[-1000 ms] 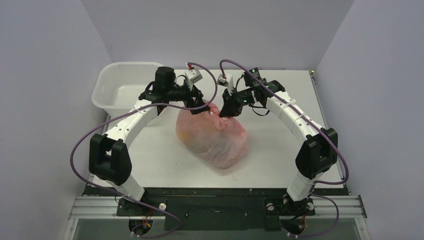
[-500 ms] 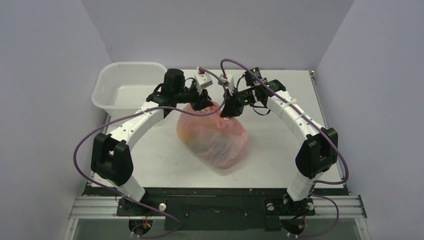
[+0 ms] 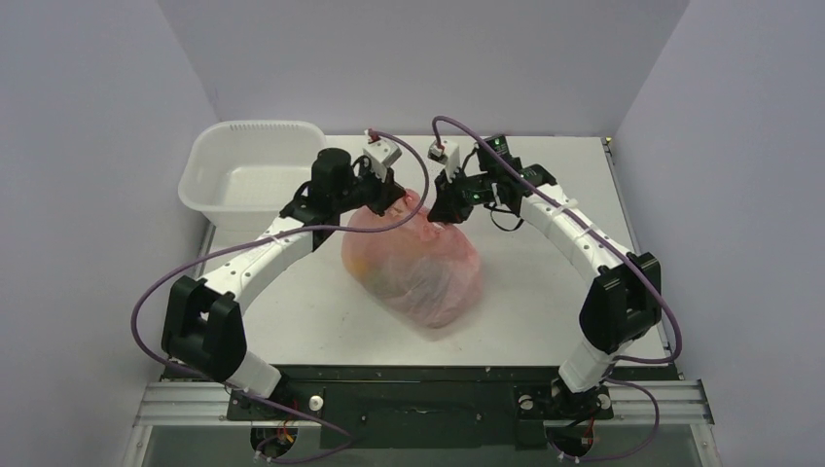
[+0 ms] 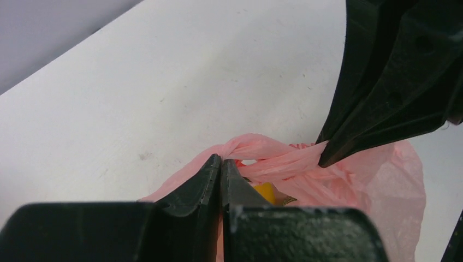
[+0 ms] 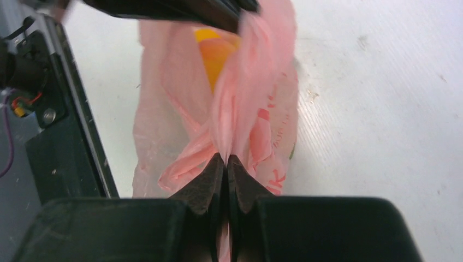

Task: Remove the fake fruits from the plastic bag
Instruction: Untie the plastic bag at the center of the board, then adjust the plastic bag at the center of the board.

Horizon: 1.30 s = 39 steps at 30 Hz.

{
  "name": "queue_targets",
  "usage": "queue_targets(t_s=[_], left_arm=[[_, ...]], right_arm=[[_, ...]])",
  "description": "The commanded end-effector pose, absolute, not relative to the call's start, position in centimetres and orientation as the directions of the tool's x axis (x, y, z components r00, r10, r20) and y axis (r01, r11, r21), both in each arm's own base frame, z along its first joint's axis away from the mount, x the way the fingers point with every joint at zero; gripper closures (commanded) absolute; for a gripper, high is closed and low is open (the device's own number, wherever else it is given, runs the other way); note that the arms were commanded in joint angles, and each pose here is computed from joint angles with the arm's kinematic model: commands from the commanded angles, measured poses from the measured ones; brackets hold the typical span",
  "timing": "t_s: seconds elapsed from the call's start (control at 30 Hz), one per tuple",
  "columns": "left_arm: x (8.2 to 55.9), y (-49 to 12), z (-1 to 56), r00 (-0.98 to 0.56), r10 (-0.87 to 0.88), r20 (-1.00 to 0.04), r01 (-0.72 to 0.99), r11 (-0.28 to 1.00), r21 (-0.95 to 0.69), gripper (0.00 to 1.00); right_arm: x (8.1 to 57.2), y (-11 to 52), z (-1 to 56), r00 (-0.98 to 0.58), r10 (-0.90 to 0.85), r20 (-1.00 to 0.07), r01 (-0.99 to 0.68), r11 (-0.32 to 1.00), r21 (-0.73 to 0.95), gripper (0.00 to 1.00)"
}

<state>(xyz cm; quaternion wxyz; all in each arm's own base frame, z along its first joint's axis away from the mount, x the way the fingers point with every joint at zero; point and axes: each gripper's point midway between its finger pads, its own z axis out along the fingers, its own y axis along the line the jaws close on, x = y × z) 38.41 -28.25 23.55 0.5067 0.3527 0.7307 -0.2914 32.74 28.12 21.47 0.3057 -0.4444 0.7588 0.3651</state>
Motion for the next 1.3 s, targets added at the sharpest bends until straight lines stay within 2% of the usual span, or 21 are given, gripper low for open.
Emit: queue_targets(t_s=[0.0, 0.1, 0.17, 0.2, 0.23, 0.33, 0.37, 0.4, 0.5, 0.67, 0.87, 0.9, 0.93, 0.97, 1.0, 1.03, 1.07, 1.1, 1.13, 1.17, 1.27], left_arm=[[40.9, -23.9, 32.2, -0.120, -0.219, -0.968, 0.505, 0.827, -0.249, 1.00], [40.5, -21.2, 33.3, -0.084, -0.418, -0.905, 0.366, 0.832, -0.418, 1.00], [40.1, -19.8, 33.2, -0.055, -0.532, -0.845, 0.301, 0.798, -0.522, 1.00], [40.0, -19.1, 32.6, -0.043, -0.594, -0.803, 0.268, 0.768, -0.582, 1.00], [39.7, -18.5, 32.7, -0.026, -0.626, -0.779, 0.254, 0.750, -0.611, 1.00], [39.0, -15.9, 30.6, 0.029, -0.752, -0.659, 0.154, 0.655, -0.740, 1.00], [38.5, -15.3, 29.8, 0.042, -0.771, -0.635, 0.139, 0.634, -0.761, 1.00], [38.3, -14.7, 30.8, 0.085, -0.816, -0.572, 0.159, 0.578, -0.801, 1.00], [37.8, -14.3, 29.8, 0.088, -0.855, -0.511, 0.161, 0.519, -0.840, 1.00], [37.2, -14.1, 28.4, 0.081, -0.881, -0.467, 0.128, 0.474, -0.871, 1.00], [36.4, -13.5, 28.7, 0.083, -0.862, -0.500, 0.094, 0.507, -0.857, 1.00], [36.3, -14.2, 28.6, 0.048, -0.831, -0.555, 0.109, 0.556, -0.824, 1.00], [36.2, -14.5, 29.8, 0.041, -0.813, -0.581, 0.133, 0.581, -0.803, 1.00], [36.0, -15.2, 28.9, -0.019, -0.750, -0.661, 0.129, 0.654, -0.746, 1.00], [35.7, -15.6, 29.9, -0.033, -0.726, -0.686, 0.159, 0.674, -0.721, 0.93], [35.1, -16.8, 29.5, -0.092, -0.651, -0.753, 0.212, 0.726, -0.654, 0.86], [34.6, -17.3, 30.6, -0.097, -0.620, -0.778, 0.264, 0.738, -0.621, 0.69], [33.8, -18.5, 30.0, -0.152, -0.519, -0.841, 0.344, 0.770, -0.537, 0.57], [33.1, -18.9, 31.5, -0.148, -0.480, -0.865, 0.396, 0.772, -0.497, 0.54], [32.1, -19.8, 30.2, -0.198, -0.350, -0.915, 0.463, 0.789, -0.403, 0.50], [29.7, -20.1, 30.7, -0.192, -0.111, -0.975, 0.591, 0.780, -0.205, 0.38]], right_arm=[[35.6, 27.2, 24.9, -0.440, -0.198, -0.876, -0.769, 0.586, 0.254, 1.00], [37.4, 25.8, 28.0, -0.359, 0.071, -0.930, -0.607, 0.739, 0.291, 1.00], [37.0, 23.9, 29.2, -0.271, 0.261, -0.927, -0.474, 0.801, 0.365, 1.00], [35.8, 23.6, 30.4, -0.198, 0.345, -0.917, -0.478, 0.783, 0.398, 1.00], [35.9, 22.3, 30.8, -0.151, 0.441, -0.885, -0.399, 0.792, 0.463, 1.00], [33.2, 20.5, 31.1, -0.001, 0.639, -0.769, -0.327, 0.726, 0.605, 1.00], [33.0, 18.9, 30.1, 0.037, 0.719, -0.694, -0.221, 0.683, 0.696, 1.00], [32.8, 18.3, 29.6, 0.053, 0.757, -0.651, -0.178, 0.649, 0.739, 1.00], [31.9, 16.2, 26.7, 0.156, 0.855, -0.494, 0.029, 0.496, 0.868, 1.00], [30.2, 14.3, 24.5, 0.307, 0.822, -0.480, 0.213, 0.432, 0.876, 1.00], [29.8, 14.0, 24.5, 0.304, 0.784, -0.541, 0.258, 0.479, 0.839, 1.00], [29.9, 14.3, 24.7, 0.295, 0.790, -0.537, 0.243, 0.481, 0.842, 1.00], [29.9, 14.7, 24.0, 0.244, 0.757, -0.606, 0.248, 0.555, 0.794, 1.00], [30.0, 15.3, 24.7, 0.237, 0.773, -0.588, 0.213, 0.549, 0.808, 1.00], [30.1, 16.2, 24.0, 0.158, 0.726, -0.670, 0.189, 0.644, 0.742, 1.00], [30.2, 16.8, 24.7, 0.136, 0.725, -0.676, 0.141, 0.661, 0.737, 1.00], [30.1, 18.1, 24.4, 0.055, 0.648, -0.759, 0.073, 0.756, 0.651, 1.00], [30.1, 18.6, 24.6, 0.037, 0.583, -0.811, 0.029, 0.811, 0.584, 1.00], [29.9, 19.6, 24.7, 0.000, 0.557, -0.831, -0.037, 0.830, 0.556, 1.00], [29.7, 20.5, 24.8, -0.028, 0.499, -0.866, -0.104, 0.860, 0.499, 1.00], [29.0, 21.8, 25.3, -0.044, 0.425, -0.904, -0.228, 0.877, 0.424, 1.00]])
